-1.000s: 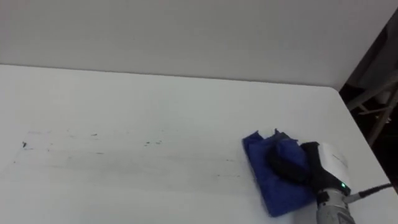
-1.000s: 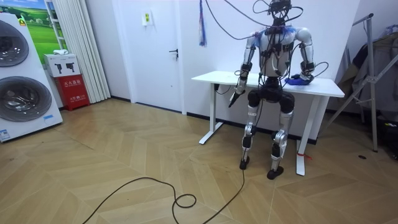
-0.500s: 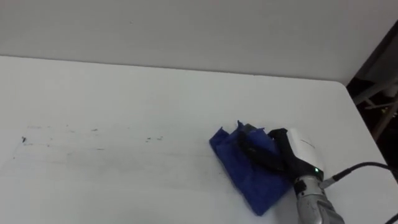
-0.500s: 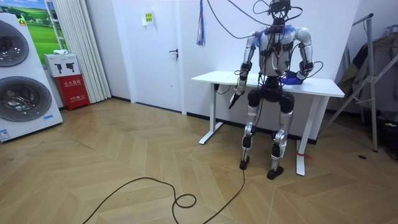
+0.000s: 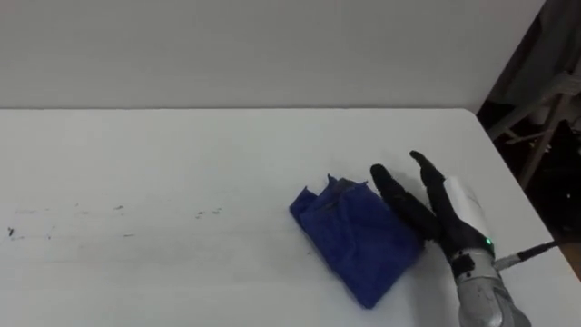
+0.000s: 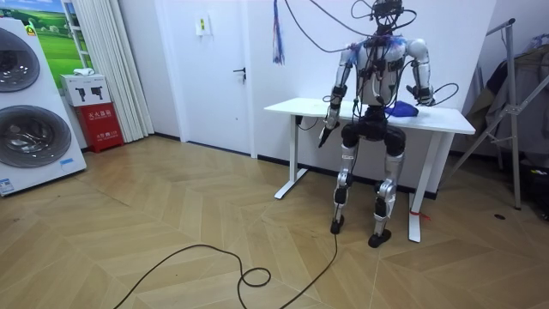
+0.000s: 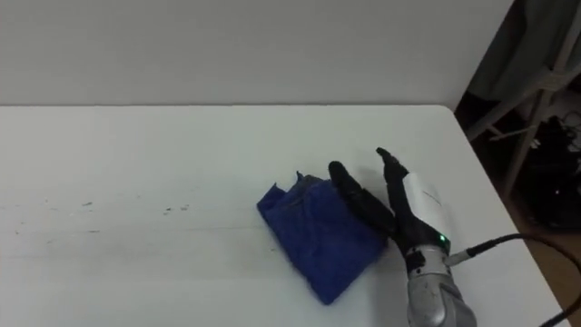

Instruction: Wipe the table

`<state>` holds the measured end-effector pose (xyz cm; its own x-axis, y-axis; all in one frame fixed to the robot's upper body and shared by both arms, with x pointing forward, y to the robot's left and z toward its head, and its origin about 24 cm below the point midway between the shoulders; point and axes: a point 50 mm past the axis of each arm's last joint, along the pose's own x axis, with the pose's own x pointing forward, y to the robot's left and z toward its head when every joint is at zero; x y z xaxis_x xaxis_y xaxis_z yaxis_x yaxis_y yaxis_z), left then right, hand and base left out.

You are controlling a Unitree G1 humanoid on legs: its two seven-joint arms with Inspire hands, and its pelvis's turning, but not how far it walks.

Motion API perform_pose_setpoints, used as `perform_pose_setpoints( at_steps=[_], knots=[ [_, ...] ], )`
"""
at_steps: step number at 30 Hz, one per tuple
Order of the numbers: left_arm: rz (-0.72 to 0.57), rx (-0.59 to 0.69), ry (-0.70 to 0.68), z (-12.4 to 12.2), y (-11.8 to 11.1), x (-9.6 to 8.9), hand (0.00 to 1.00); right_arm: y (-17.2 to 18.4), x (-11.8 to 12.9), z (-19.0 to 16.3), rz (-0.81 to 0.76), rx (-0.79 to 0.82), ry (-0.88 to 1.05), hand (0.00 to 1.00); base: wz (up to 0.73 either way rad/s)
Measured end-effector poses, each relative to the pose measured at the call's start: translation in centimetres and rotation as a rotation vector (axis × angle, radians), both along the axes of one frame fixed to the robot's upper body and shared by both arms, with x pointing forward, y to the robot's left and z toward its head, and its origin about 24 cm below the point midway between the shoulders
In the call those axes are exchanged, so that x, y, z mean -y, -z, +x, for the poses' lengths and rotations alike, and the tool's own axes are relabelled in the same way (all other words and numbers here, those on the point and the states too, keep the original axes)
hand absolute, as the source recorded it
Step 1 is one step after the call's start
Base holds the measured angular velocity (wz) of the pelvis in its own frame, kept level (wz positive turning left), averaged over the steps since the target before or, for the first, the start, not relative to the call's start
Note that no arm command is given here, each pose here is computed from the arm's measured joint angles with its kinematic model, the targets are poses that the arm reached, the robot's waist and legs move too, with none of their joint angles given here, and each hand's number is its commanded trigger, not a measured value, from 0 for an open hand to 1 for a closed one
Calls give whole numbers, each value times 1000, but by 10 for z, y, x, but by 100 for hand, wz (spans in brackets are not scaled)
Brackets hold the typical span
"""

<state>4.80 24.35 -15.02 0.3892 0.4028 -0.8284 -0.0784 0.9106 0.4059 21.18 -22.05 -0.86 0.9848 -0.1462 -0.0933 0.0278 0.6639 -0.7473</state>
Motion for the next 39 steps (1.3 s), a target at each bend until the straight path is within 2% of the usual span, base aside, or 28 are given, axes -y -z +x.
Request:
perform_pose_setpoints(
  at_steps=[5, 9, 13, 18, 25, 28, 32, 36, 39],
  knots=[
    [-24, 4, -23, -1, 0, 0, 0, -11, 21, 1, 44, 56, 86, 0, -4],
    [-31, -5, -58, -7, 0, -6, 0, -41, 36, 6, 100, 196, 141, 0, -4],
    [-16, -12, -120, -18, -2, -18, 0, -58, 64, 1, 70, 276, 249, 0, -3],
    [3, -57, -184, -36, -2, -27, 0, -59, 100, -14, 57, 321, 449, 0, -5],
    [36, -128, -246, -60, -6, -40, 0, -23, 153, -54, -1, 153, 770, 0, 0],
    [53, -147, -239, -63, -7, -44, 0, 1, 176, -84, 67, 31, 959, 0, -8],
    [69, -134, -256, -64, -11, -49, 0, 23, 185, -119, 129, -59, 1119, 0, -8],
    [77, -152, -278, -68, -13, -53, 0, 53, 185, -160, 177, -261, 1252, 0, -2],
    [77, -158, -281, -68, -12, -53, 0, 74, 177, -197, 235, -429, 1329, 0, -4]
  ],
)
